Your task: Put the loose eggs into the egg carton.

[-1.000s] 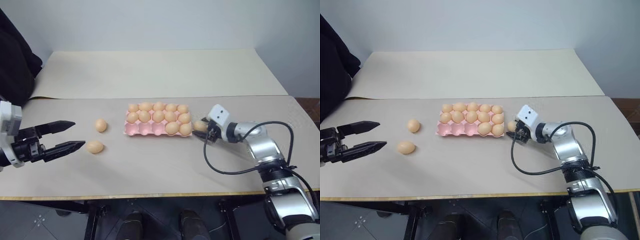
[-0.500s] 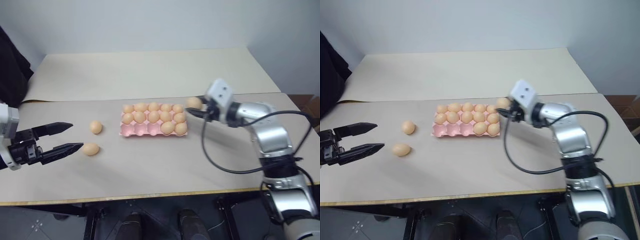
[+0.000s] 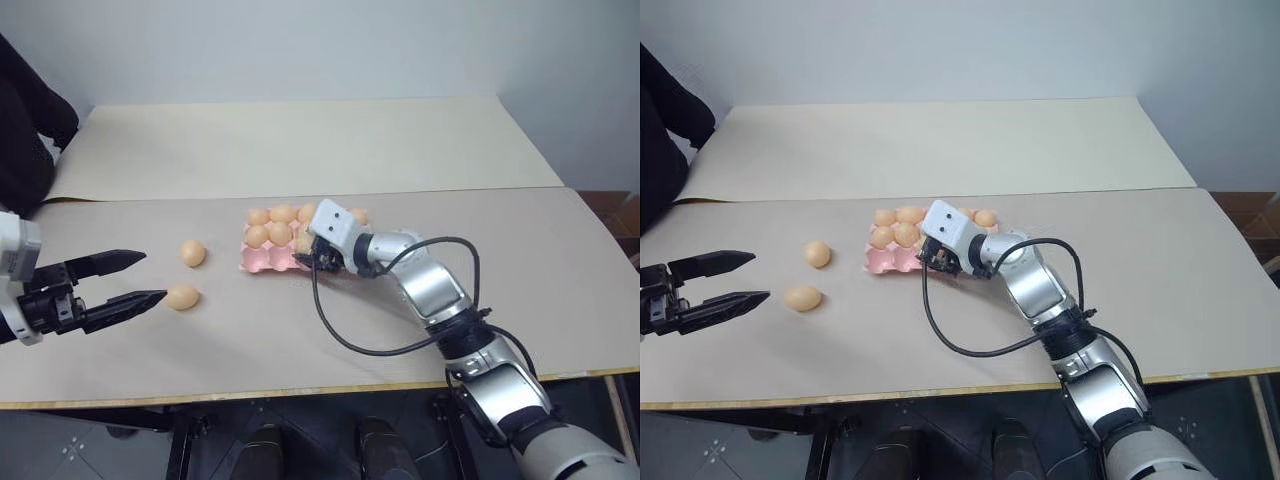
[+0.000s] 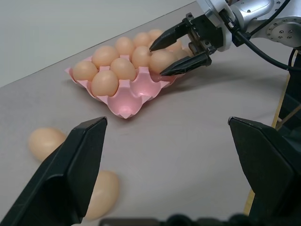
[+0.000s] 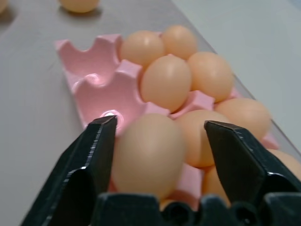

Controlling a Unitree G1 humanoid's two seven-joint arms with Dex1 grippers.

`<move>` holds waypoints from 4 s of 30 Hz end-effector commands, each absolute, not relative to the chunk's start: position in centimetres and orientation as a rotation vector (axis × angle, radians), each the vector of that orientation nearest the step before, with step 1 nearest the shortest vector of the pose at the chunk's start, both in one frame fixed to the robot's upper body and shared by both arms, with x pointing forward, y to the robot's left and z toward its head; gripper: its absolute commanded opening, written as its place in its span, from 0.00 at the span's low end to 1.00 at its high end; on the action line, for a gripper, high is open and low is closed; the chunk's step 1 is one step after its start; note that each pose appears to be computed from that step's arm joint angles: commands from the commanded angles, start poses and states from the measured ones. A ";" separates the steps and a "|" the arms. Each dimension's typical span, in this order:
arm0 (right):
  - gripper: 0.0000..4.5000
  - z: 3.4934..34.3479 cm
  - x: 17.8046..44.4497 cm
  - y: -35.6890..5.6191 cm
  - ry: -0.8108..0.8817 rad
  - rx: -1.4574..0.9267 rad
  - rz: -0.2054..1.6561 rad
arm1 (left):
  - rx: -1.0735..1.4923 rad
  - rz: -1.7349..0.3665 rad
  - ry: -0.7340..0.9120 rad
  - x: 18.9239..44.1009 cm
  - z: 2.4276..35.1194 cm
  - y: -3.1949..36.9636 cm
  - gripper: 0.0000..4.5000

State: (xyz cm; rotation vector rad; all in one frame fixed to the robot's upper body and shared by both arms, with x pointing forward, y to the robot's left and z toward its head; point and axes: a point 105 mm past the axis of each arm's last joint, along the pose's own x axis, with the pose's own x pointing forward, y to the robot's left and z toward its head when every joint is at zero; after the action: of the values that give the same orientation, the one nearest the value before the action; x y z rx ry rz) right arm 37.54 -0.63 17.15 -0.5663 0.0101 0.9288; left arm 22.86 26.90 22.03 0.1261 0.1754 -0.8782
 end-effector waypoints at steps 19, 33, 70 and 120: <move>1.00 22.6 25.0 -18.2 -0.005 -0.488 1.034 | 0.112 -0.757 0.184 20.7 21.9 29.4 1.00; 1.00 23.4 26.6 -18.3 -0.027 -0.480 0.973 | 0.104 -0.374 0.280 24.7 18.8 26.5 1.00; 1.00 24.1 26.9 -17.9 -0.087 -0.412 0.846 | 0.104 -0.711 0.187 32.4 20.5 15.5 0.54; 1.00 24.7 27.3 -17.9 -0.109 -0.375 0.908 | 0.073 -0.243 0.285 32.3 18.3 27.8 0.99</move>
State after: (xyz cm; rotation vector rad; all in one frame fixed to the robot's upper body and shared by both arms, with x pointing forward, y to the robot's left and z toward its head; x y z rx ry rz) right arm 27.57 -18.12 23.67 -0.3406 -0.0575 0.9080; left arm 31.59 27.48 18.78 0.0624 0.2598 -0.2999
